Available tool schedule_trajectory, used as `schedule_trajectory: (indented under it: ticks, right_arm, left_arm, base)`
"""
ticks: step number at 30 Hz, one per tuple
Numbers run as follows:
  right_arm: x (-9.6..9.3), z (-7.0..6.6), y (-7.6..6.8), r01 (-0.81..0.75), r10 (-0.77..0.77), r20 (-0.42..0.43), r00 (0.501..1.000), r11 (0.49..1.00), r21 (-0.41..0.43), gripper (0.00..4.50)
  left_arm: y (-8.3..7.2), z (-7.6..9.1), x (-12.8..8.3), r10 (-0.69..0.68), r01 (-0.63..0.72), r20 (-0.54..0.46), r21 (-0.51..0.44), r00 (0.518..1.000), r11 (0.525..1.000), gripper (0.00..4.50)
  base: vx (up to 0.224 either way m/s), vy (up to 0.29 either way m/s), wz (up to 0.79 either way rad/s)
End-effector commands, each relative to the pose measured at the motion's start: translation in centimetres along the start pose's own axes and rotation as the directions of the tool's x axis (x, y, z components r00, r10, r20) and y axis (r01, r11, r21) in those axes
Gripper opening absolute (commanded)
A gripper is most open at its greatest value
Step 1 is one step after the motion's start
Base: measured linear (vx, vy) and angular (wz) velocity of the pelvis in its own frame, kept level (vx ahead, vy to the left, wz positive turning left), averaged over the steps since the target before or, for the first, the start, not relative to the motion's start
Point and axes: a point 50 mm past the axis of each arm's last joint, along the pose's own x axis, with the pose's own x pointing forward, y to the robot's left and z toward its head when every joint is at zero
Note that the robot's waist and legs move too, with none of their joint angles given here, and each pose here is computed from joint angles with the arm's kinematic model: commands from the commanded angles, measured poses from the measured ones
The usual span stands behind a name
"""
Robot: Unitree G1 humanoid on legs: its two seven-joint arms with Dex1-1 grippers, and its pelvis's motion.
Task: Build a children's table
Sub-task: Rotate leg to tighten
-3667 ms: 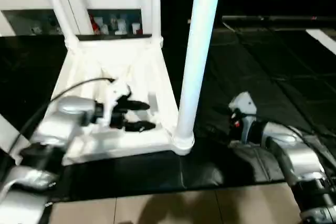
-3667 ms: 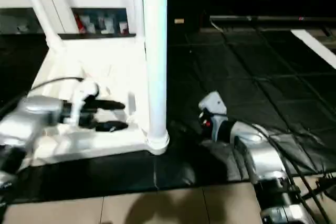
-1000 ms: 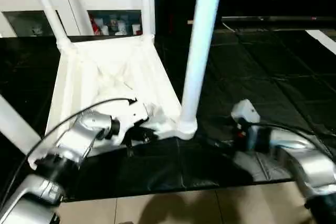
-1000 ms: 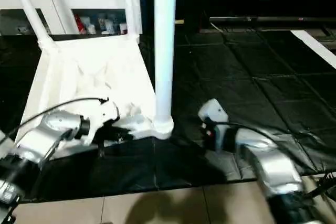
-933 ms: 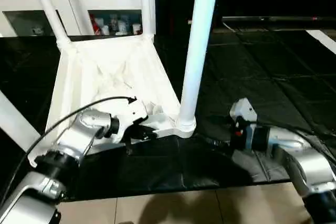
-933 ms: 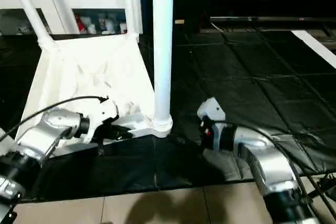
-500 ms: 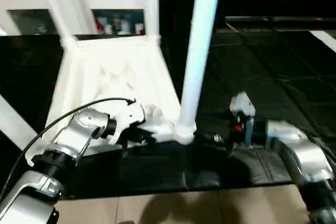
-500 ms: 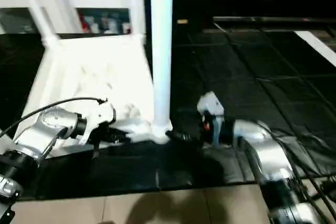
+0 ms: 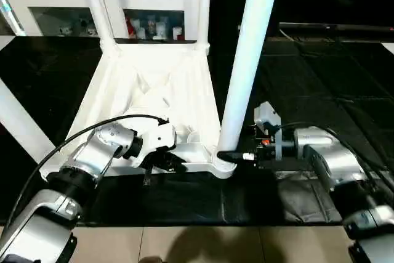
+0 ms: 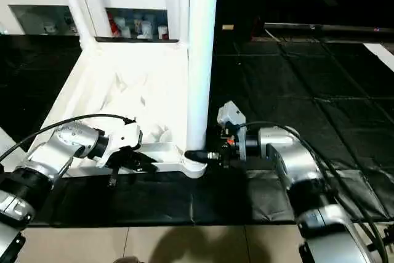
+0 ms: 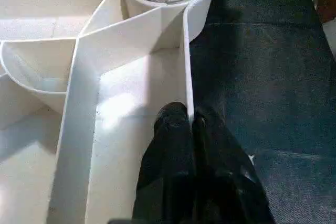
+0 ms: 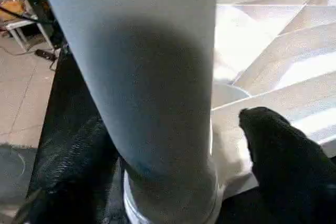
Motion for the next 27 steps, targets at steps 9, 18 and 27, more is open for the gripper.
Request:
schedule_trajectory:
  ticks: [9,18,27]
  right_arm:
    - [0.2,-0.1,-0.4,-0.052,0.051,-0.034,0.998,0.999,-0.008,2.66]
    - [0.3,-0.3,-0.3,-0.073,0.073,-0.033,0.997,0.997,0.006,2.06]
    - [0.8,-1.6,-0.1,0.036,-0.035,-0.017,0.999,0.997,0.062,2.0]
  left_arm:
    - [-0.1,0.1,0.7,-0.086,0.089,-0.058,0.044,0.995,0.995,0.0]
    - [0.1,0.1,0.8,-0.076,0.077,-0.053,0.016,0.996,0.997,0.0]
    - [1.4,1.5,1.9,0.013,-0.011,0.016,-0.095,1.0,0.995,0.0]
  base:
    - [0.0,0.0,0.0]
    - [0.0,0.0,0.0]
    - [0.0,0.0,0.0]
